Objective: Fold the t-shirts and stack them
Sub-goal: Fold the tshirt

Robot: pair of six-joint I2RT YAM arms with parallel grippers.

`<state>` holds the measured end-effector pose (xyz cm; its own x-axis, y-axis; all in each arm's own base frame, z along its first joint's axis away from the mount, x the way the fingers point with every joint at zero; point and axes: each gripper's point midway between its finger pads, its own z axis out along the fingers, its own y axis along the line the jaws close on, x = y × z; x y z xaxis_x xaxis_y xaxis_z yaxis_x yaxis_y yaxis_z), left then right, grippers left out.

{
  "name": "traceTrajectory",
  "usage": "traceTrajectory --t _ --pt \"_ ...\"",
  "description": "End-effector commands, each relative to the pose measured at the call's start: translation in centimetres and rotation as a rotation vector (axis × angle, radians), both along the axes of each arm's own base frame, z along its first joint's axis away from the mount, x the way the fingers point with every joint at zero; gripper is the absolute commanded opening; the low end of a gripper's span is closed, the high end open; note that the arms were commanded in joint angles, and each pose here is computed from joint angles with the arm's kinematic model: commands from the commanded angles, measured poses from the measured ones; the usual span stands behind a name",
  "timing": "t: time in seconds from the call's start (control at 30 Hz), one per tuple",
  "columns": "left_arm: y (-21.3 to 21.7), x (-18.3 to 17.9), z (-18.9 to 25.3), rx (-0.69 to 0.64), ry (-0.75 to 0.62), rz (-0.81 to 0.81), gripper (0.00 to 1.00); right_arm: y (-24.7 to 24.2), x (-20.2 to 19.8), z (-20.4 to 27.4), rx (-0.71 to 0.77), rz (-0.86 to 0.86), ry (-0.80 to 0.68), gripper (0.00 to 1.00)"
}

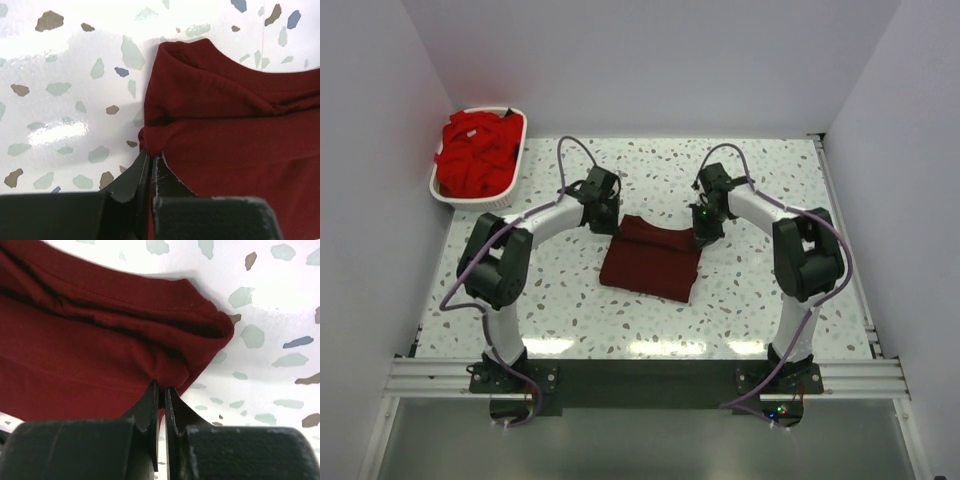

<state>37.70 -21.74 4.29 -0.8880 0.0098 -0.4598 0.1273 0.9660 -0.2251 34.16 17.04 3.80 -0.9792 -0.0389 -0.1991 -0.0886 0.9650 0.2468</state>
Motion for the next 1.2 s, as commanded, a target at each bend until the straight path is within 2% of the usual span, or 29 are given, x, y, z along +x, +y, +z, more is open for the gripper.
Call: traceTrajectory --t 0.0,0.1,0.2,0.4,0.8,1.17 --pt "-0.9 1.8 2.1 -0.067 -0.098 -0.001 0.0 0.2 1.0 -0.1 0.022 -0.011 -0.064 0.0" --pt "-1.4 1.5 3.3 -0.099 -0.114 -0.02 0.0 -0.3 0.9 0.0 0.01 -0.033 -0.1 0.0" --pt "-2.2 1.4 5.9 -0.13 -0.189 -0.054 0.0 -0.9 0.6 -0.4 -0.004 -0.067 -0.119 0.0" --pt "-3.1 2.1 7.3 -0.103 -0.272 -0.105 0.0 -1.5 -0.3 -2.4 -0.017 -0.099 -0.105 0.0" --pt "-4.5 4.5 2.5 -0.073 -0.272 -0.138 0.01 -2.1 -1.3 -4.9 -0.029 -0.113 -0.08 0.0" --pt "-4.0 4.5 -0.1 -0.041 -0.243 -0.107 0.03 -1.8 -0.5 1.1 0.023 -0.127 -0.2 0.0"
